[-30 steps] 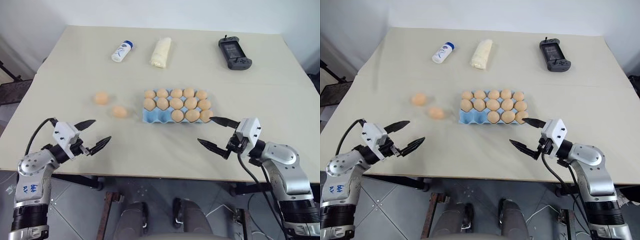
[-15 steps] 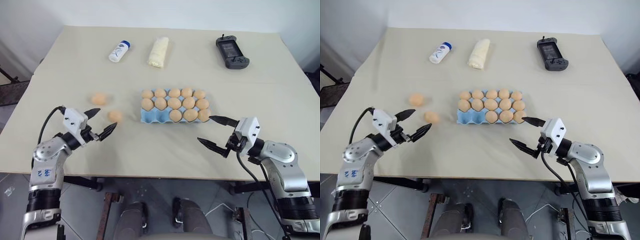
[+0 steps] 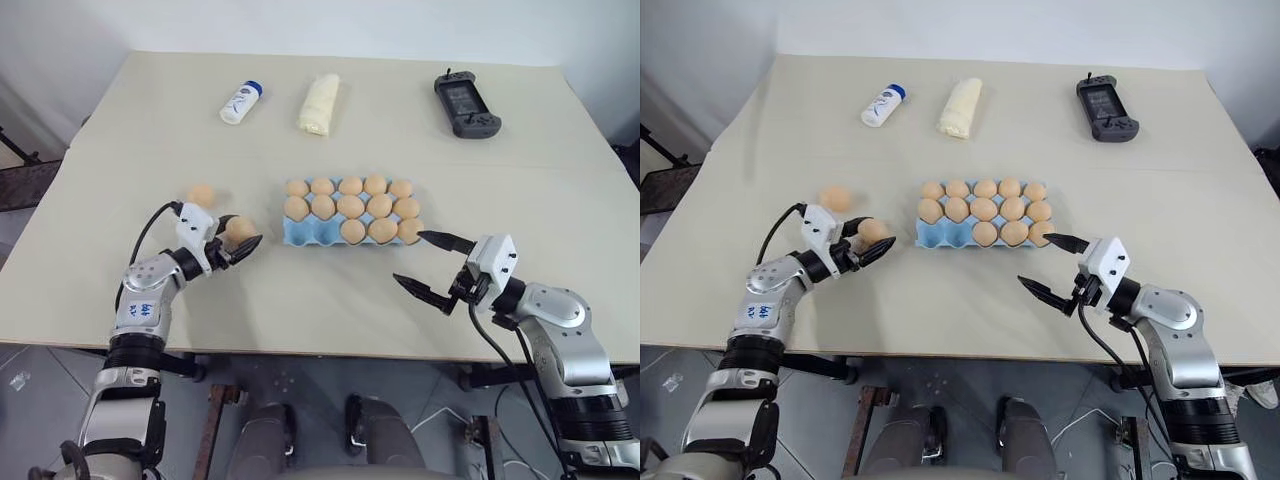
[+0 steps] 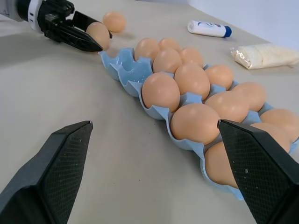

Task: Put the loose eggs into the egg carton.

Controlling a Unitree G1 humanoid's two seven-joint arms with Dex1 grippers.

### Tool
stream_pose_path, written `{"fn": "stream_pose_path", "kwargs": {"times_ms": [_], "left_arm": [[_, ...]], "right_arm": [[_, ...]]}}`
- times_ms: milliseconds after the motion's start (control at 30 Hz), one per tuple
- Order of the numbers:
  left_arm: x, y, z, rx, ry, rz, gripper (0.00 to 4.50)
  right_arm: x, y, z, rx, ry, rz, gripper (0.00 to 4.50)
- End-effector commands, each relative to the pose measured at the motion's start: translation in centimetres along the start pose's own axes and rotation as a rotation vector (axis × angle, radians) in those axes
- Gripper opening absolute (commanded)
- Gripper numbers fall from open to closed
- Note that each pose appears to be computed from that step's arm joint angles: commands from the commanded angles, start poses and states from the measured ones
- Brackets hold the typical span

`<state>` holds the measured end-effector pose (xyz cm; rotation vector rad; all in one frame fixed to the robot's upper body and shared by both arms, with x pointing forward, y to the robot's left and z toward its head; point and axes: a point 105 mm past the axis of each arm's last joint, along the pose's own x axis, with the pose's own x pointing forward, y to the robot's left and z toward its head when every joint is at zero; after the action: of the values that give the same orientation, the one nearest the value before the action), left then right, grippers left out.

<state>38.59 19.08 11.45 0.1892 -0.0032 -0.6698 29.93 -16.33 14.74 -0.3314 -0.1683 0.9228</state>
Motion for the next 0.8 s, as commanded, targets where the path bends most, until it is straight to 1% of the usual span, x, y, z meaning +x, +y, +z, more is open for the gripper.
{"fn": "stream_pose_path", "kwargs": {"times_ms": [33,67,167,300,433,533,667,800], "left_arm": [[0.2,0.4,0.6,0.015,-0.027,0.013,2.23],[0.2,0.3,0.8,0.016,-0.035,0.005,2.10],[0.0,0.0,1.8,0.025,-0.089,-0.029,2.03],[0.1,-1.5,5.4,0.067,-0.213,-0.133,2.03],[2.5,-3.7,7.5,0.135,-0.226,-0.214,2.03],[4.5,-5.6,8.1,0.128,-0.236,-0.299,2.03],[6.3,-7.8,8.2,0.133,-0.228,-0.406,2.03],[8.0,-8.8,8.2,0.123,-0.218,-0.440,2.03]], "right_arm": [[0.2,0.2,1.2,-0.032,-0.038,-0.001,4.50],[0.2,0.2,1.2,-0.032,-0.039,-0.002,4.50],[0.3,0.3,1.2,-0.032,-0.041,-0.004,4.50],[0.1,0.3,1.2,-0.034,-0.037,-0.011,4.50],[0.0,0.4,1.1,-0.034,-0.029,-0.016,4.50],[-0.2,0.5,1.1,-0.036,-0.021,-0.026,4.50],[-0.4,0.3,1.2,-0.042,-0.016,-0.049,4.50],[-0.7,0.4,1.4,-0.047,-0.011,-0.072,4.50]]}}
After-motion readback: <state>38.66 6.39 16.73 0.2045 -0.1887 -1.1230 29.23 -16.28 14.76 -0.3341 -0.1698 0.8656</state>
